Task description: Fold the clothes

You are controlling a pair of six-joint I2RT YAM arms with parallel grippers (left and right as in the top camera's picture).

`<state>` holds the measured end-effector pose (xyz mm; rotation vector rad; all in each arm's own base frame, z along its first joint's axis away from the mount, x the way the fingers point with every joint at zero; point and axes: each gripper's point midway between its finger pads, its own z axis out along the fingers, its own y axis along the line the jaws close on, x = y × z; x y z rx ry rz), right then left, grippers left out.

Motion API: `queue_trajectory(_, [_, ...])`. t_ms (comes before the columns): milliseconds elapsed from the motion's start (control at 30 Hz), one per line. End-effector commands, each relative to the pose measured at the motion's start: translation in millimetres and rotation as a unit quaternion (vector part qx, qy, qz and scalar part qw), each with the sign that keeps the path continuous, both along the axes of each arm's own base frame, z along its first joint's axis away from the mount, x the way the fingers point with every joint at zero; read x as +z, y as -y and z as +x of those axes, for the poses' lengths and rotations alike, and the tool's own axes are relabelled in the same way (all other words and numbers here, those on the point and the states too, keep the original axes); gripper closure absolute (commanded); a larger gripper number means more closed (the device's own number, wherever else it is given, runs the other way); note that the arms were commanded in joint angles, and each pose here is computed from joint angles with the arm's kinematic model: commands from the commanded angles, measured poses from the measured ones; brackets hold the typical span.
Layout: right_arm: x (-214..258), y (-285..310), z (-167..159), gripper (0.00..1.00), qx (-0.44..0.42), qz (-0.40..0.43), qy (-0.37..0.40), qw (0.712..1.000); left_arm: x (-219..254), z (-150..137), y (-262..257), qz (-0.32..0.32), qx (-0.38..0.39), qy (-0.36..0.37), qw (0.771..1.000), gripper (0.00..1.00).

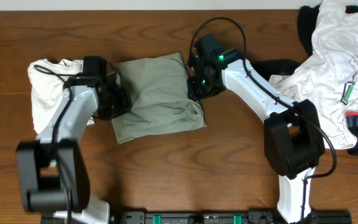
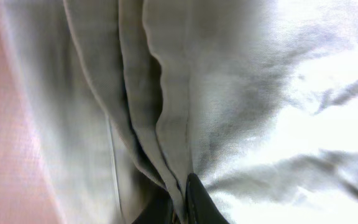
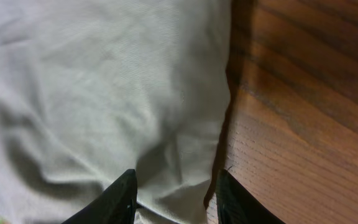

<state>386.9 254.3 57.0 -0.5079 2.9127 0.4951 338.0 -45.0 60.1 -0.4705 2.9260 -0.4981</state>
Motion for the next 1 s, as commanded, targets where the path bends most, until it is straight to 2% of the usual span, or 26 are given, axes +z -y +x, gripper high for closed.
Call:
queue_trajectory(0, [15,0,1,0.6,0.009,-0.003,0.02,1.0,29,-11,-18,0.045,0.043,0.02,0.998,0.94])
queue_trajectory(67, [15,1,2,0.6,0.008,-0.007,0.021,1.0,21,-21,-54,0.145,0.11,0.008,0.983,0.94])
queue_trajectory(233, [14,2,1,0.6,0.007,-0.008,0.019,1.0,-13,-49,-58,0.156,0.116,-0.058,0.979,0.94])
queue_trajectory(367, [14,3,0,0.6,0.007,-0.01,0.016,1.0,-21,-54,-62,0.169,0.115,-0.077,0.976,0.94])
queue_trajectory(433, [14,4,-1,0.61,0.007,-0.011,0.014,1.0,-20,-57,-70,0.194,0.121,-0.081,0.97,0.94])
queue_trajectory(600, [14,3,-3,0.61,0.009,-0.008,0.009,1.0,-12,-71,-107,0.297,0.16,-0.096,0.937,0.94])
queue_trajectory(867, [21,-21,-19,0.6,0.052,0.053,-0.016,0.997,-17,-73,-108,0.299,0.173,-0.105,0.933,0.94])
queue_trajectory(967, [26,-34,-30,0.58,0.087,0.08,-0.022,0.993,-25,-77,-108,0.301,0.168,-0.119,0.931,0.89])
